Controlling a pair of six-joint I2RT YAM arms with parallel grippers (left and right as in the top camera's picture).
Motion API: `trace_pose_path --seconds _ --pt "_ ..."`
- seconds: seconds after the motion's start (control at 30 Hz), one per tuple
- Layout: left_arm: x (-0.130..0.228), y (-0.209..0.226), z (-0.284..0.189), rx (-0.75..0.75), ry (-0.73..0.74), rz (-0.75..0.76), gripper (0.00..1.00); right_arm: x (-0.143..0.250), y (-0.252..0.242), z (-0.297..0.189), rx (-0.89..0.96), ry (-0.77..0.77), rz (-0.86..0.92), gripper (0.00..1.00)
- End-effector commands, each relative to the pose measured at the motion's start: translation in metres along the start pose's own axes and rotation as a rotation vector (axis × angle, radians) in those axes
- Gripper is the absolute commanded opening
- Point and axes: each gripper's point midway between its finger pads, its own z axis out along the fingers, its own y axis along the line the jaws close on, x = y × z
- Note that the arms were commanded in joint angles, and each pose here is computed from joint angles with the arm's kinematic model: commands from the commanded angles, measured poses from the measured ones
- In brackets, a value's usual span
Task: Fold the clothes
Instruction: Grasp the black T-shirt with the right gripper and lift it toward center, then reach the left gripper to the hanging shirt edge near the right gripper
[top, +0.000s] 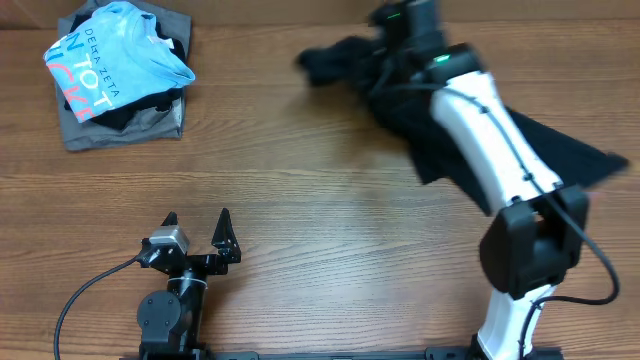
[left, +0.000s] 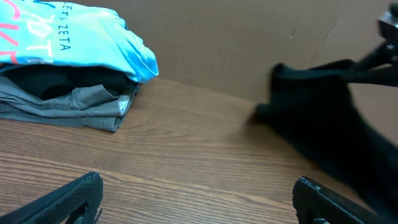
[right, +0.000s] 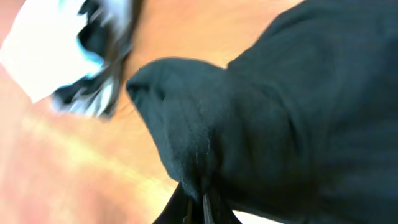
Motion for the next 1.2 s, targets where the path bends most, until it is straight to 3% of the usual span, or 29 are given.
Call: trace_pose_path --seconds 0.0,0.3,0.5,0.87,1.17 --pt "0.0 0.001 0.0 -0.005 -0.007 0.02 1.0 -0.011 0.057 -0.046 -0.089 -0.078 -0.07 0.04" --pt "-0.001 0.001 0.0 -0.005 -0.007 0.02 1.0 0.022 0.132 -0.111 -0.165 -0.079 -0.129 0.04" --pt "0.0 0.001 0.0 -0.005 -0.007 0.02 1.0 0.011 0.108 -0.116 -0.063 -0.123 -0.102 0.04" --pt "-0.001 0.001 0.0 -0.004 -0.008 0.02 1.0 0.02 0.108 -0.129 -0.073 -0.096 -0.117 0.04" --pt "0.0 0.001 0.0 -0.005 -0.007 0.02 1.0 0.034 0.105 -0.093 -0.073 -0.02 -0.083 0.04"
